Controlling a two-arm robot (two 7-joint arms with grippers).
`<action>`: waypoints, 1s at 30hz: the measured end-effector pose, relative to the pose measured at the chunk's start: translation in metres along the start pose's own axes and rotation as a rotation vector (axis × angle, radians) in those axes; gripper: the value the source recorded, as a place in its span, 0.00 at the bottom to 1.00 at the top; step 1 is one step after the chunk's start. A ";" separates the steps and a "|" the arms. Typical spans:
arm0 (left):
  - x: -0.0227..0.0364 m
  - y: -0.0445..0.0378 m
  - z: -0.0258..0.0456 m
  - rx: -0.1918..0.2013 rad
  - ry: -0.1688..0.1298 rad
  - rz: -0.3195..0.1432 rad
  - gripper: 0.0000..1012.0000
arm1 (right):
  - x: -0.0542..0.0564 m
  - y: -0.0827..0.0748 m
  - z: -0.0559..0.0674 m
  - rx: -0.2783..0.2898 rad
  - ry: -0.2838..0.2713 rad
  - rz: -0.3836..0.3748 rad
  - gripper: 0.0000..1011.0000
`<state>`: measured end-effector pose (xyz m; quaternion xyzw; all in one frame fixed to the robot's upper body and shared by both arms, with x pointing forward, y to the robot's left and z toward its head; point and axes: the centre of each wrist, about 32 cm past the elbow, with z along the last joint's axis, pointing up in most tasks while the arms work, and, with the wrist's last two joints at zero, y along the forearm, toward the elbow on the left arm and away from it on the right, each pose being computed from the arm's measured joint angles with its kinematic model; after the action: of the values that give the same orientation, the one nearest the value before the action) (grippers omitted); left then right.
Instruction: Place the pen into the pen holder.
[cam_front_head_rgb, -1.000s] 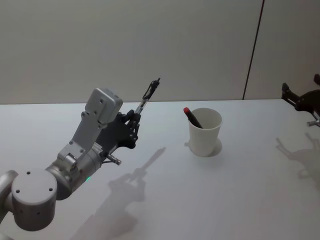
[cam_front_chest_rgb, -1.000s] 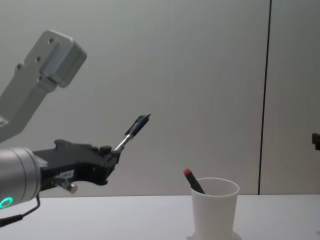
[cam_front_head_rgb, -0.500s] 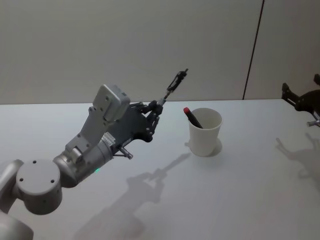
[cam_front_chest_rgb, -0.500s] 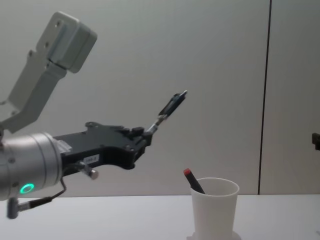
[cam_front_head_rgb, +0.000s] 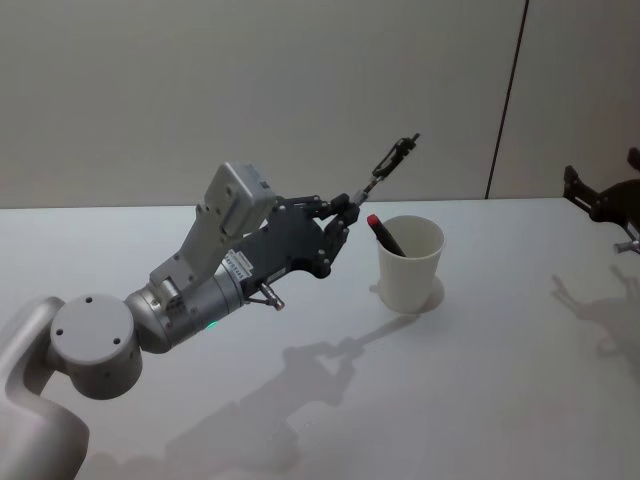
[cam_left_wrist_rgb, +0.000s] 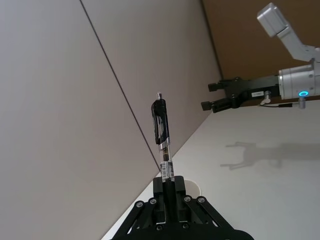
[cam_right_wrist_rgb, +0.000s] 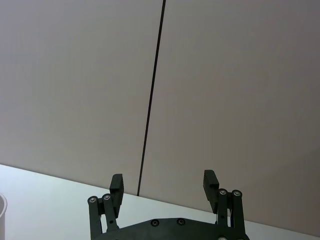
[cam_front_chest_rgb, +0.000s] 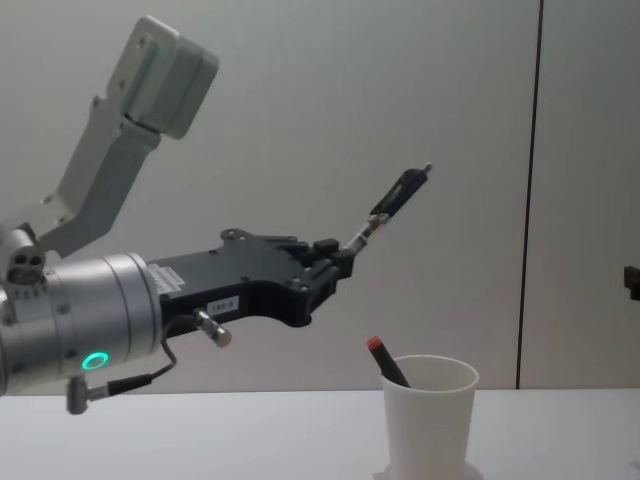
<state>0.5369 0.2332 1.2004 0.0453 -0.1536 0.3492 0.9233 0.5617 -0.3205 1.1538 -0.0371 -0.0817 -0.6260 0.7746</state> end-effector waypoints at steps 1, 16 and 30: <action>0.0010 -0.0009 0.0003 -0.004 -0.002 -0.007 0.13 | 0.000 0.000 0.000 0.000 0.000 0.000 0.99; 0.0138 -0.0239 -0.0077 -0.044 -0.002 -0.138 0.13 | 0.000 0.000 0.000 0.000 0.000 0.000 0.99; 0.0188 -0.0478 -0.0126 -0.066 0.002 -0.231 0.13 | 0.000 0.000 0.000 0.000 0.000 0.000 0.99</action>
<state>0.5849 0.2116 1.1956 0.0318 -0.1577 0.2352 0.9585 0.5617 -0.3206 1.1538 -0.0371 -0.0816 -0.6260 0.7746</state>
